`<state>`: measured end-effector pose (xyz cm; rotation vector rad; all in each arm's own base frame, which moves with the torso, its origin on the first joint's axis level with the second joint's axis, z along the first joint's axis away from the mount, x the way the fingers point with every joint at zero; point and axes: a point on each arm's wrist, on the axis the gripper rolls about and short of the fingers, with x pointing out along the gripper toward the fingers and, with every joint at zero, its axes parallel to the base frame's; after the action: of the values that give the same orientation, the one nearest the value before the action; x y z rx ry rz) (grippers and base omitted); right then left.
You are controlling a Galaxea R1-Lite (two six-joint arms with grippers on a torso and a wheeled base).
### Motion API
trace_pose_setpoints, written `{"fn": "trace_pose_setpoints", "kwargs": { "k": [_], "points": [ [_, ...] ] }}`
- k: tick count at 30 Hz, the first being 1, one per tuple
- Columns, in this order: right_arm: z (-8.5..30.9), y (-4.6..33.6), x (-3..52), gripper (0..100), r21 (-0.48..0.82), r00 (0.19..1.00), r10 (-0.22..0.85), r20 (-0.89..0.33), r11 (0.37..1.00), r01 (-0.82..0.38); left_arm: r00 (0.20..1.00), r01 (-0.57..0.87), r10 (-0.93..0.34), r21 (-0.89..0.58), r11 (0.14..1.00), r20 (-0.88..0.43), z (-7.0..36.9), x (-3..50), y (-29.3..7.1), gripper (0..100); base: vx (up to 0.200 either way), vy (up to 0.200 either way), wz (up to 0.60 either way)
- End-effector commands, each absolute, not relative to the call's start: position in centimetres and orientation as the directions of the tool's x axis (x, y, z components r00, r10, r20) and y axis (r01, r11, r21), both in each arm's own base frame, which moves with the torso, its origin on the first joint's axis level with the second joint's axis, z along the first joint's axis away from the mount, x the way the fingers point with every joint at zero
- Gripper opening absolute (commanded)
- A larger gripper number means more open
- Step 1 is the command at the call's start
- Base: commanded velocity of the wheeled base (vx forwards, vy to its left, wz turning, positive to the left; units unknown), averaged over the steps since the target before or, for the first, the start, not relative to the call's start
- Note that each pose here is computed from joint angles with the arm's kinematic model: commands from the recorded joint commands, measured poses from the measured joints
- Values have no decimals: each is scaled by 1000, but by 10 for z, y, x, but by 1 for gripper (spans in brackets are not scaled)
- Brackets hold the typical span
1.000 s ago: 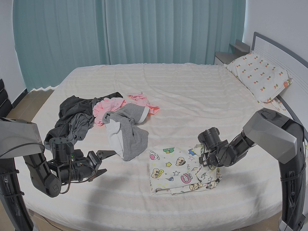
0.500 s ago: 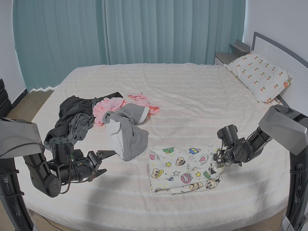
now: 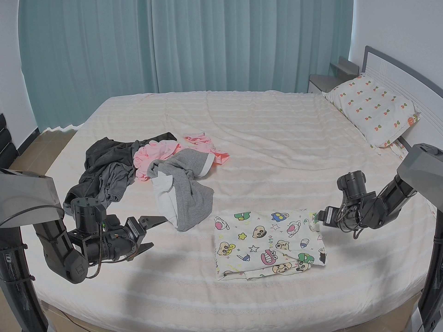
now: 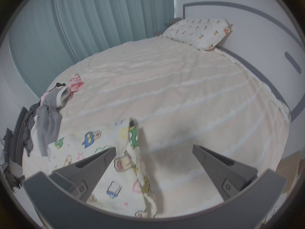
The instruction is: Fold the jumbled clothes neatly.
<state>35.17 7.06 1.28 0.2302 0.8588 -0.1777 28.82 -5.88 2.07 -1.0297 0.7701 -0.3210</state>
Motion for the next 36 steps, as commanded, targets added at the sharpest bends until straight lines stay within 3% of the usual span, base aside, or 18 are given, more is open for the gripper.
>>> {"fn": "trace_pose_setpoints", "kwargs": {
  "k": [1,8,15,16,22,29,36],
  "points": [
    [3,86,324,100,135,578,7,-816,975,179,700,-107,-577,-860,498,-422,20,288,-59,100,0,0,0],
    [-28,118,316,100,135,496,80,-865,988,75,700,-109,-576,-860,499,-423,20,288,-58,100,0,0,0],
    [-39,117,311,100,116,461,66,-885,990,81,699,-109,-577,-860,498,-422,20,288,-59,100,0,0,0],
    [-40,112,306,0,107,448,55,-892,990,91,700,-107,-577,-860,498,-422,20,288,-59,100,0,0,0],
    [-34,97,297,0,97,436,32,-899,987,126,699,-109,-577,-860,499,-423,20,288,-59,100,0,0,0],
    [-8,93,302,0,160,528,66,-847,978,134,700,-107,-577,-860,498,-422,20,288,-59,100,0,0,0],
    [-13,96,300,0,151,510,68,-858,981,125,700,-107,-577,-860,498,-422,20,288,-59,100,0,0,0]
  ]
}}
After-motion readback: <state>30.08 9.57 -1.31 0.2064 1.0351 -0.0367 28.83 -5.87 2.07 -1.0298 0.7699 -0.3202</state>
